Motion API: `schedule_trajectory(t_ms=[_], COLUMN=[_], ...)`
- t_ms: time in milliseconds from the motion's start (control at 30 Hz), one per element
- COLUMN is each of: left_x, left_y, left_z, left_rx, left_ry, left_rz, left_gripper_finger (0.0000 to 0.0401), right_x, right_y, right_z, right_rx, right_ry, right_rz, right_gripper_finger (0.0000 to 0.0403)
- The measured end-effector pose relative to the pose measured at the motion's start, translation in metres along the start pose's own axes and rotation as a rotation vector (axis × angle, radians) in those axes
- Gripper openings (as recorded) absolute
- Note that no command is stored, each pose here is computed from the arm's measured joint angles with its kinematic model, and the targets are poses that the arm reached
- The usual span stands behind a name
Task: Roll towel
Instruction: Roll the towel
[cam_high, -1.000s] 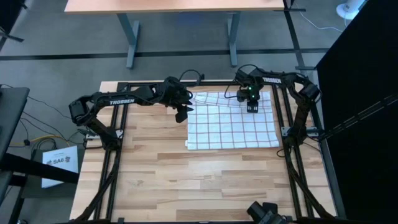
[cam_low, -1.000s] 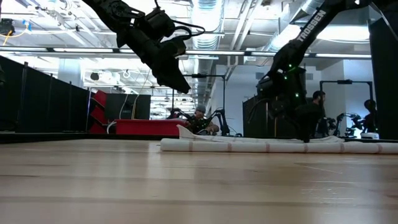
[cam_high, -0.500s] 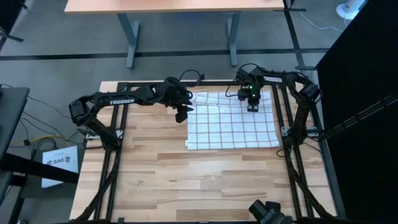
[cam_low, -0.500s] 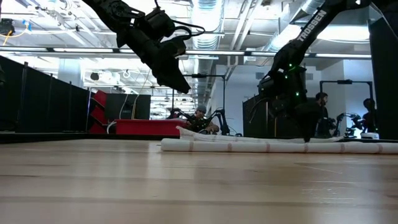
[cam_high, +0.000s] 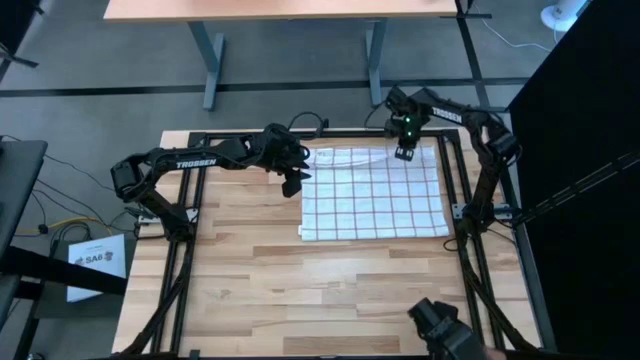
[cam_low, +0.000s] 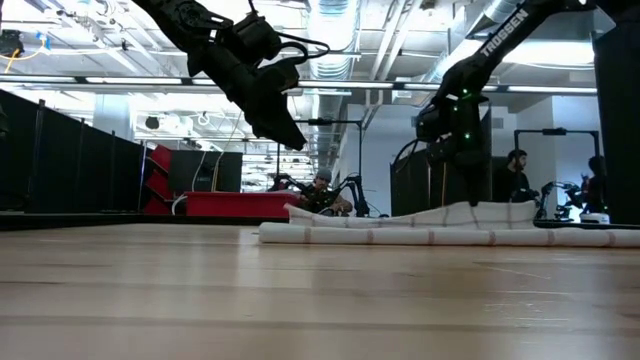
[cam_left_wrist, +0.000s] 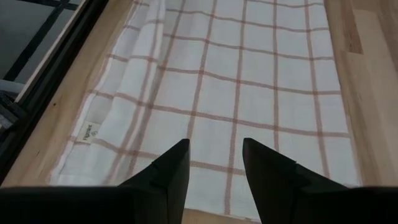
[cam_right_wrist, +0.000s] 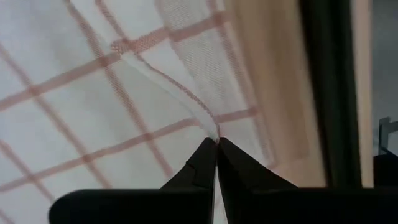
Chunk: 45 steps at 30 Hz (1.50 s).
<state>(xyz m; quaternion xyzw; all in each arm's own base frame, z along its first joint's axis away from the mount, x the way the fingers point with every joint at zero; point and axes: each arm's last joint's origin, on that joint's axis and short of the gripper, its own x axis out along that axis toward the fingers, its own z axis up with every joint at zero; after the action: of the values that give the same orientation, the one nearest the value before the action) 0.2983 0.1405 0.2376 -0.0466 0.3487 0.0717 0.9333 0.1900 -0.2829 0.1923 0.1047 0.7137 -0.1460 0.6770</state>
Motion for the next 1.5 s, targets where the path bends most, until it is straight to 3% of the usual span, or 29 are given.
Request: schedule_trajectory(t_ms=[400, 833, 967, 1067, 1167, 1333, 1500], left_x=[0.000, 0.000, 0.001, 0.003, 0.003, 0.003, 0.003], left_y=[-0.001, -0.001, -0.008, -0.012, -0.012, -0.012, -0.012], left_z=[0.000, -0.001, 0.000, 0.001, -0.001, -0.001, -0.002], left_rx=[-0.020, -0.027, -0.007, 0.029, 0.027, -0.006, -0.012], left_ry=[0.002, 0.009, 0.000, 0.007, 0.023, 0.024, 0.032], left_rz=[-0.017, -0.020, -0.068, -0.062, -0.045, -0.044, -0.043], left_gripper_finger=[0.0134, 0.0134, 0.0134, 0.0134, 0.0134, 0.0134, 0.0134], right_x=[0.001, -0.007, -0.012, -0.011, -0.012, -0.017, 0.000], right_y=[-0.022, -0.012, 0.017, 0.039, 0.053, 0.066, 0.073], right_z=[0.004, 0.010, 0.020, 0.030, 0.048, 0.072, 0.083], right_rx=[0.080, 0.093, 0.007, -0.100, -0.182, -0.292, -0.390], right_ry=[-0.134, -0.135, -0.168, -0.174, -0.255, -0.342, -0.236], right_rz=[-0.092, -0.049, 0.155, 0.170, 0.117, -0.106, -0.117], right_gripper_finger=[0.0011, 0.0140, 0.0149, 0.0145, 0.0142, 0.0142, 0.0141])
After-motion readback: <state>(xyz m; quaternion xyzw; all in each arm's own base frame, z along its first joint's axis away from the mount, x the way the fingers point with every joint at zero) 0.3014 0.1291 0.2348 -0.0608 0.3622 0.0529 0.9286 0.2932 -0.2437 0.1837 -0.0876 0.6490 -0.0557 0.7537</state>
